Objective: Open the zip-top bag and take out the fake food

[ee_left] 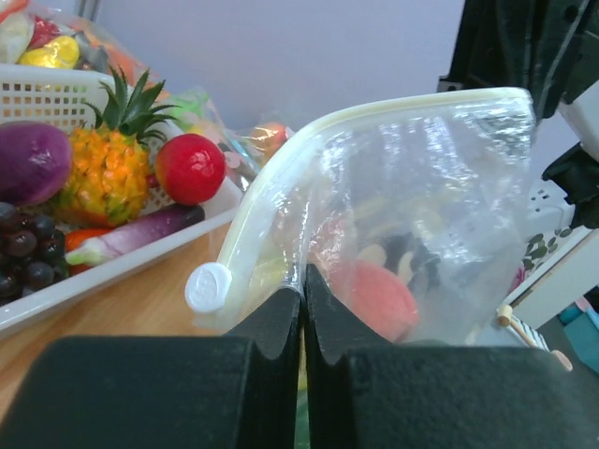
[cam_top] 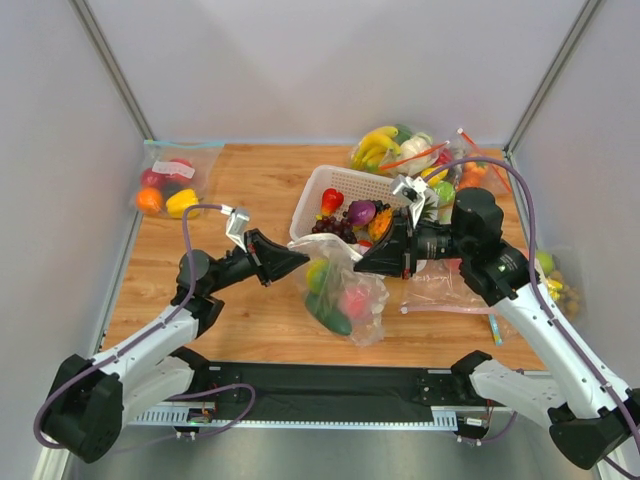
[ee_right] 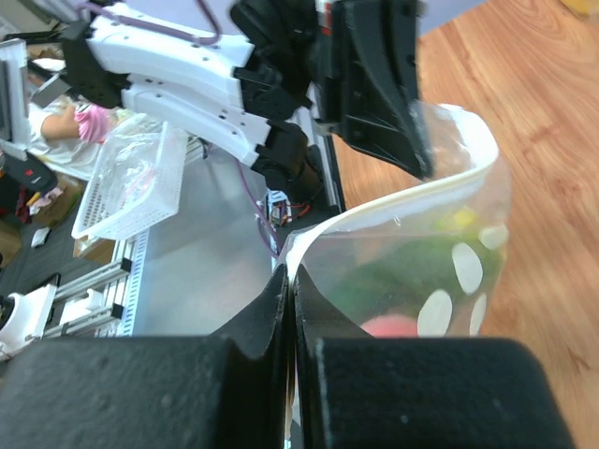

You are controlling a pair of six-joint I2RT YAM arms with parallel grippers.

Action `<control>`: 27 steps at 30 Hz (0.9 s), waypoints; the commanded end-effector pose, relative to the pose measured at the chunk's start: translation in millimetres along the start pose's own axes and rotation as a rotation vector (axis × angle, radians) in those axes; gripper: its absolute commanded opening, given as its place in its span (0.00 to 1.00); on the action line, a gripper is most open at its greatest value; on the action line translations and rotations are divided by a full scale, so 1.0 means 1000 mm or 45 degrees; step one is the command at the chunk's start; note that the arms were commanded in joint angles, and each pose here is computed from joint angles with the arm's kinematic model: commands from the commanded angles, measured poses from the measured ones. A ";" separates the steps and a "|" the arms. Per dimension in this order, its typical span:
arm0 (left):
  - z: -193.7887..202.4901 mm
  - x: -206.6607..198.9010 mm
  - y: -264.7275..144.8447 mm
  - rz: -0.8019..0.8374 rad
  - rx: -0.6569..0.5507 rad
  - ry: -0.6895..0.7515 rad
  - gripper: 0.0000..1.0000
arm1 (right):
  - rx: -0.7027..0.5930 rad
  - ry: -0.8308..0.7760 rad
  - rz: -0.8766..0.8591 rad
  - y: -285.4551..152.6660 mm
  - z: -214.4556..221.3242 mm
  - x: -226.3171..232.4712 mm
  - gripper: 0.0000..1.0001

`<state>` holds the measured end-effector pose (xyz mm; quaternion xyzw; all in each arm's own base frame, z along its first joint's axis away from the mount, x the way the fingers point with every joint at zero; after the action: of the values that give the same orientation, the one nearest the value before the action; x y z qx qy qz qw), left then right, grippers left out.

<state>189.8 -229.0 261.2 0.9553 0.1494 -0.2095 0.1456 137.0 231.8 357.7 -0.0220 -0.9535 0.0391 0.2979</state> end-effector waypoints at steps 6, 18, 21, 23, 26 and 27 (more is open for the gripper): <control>-0.014 -0.021 -0.014 -0.005 0.083 0.234 0.00 | 0.073 0.037 0.348 -0.016 0.028 -0.042 0.06; -0.018 -0.047 -0.027 0.068 0.340 0.302 0.00 | -0.039 -0.041 0.310 -0.005 -0.008 -0.043 0.63; -0.019 -0.049 -0.026 0.085 0.373 0.298 0.00 | -0.084 -0.029 0.287 0.002 -0.021 -0.046 0.66; -0.015 -0.044 -0.026 0.068 0.418 0.307 0.00 | -0.094 -0.006 0.267 0.010 -0.025 -0.051 0.66; -0.014 -0.039 -0.025 0.051 0.457 0.333 0.00 | -0.070 0.046 0.270 0.023 -0.023 -0.060 0.66; -0.012 -0.036 -0.024 0.044 0.470 0.332 0.00 | -0.066 0.068 0.264 0.027 -0.021 -0.063 0.66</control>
<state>154.6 -211.2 269.8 0.9806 0.1209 -0.1484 -0.0423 194.1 242.2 319.2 -0.1394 -0.9328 0.0727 0.3244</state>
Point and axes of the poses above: each gripper's point midway between its finger pads, its own y axis out along the fingers, its own x axis along the line the jaws close on, z = x × y, the point moved 3 cm from there along -y, back along the fingers, and after that the axes turned 5 degrees about y, right-handed, at the moved point
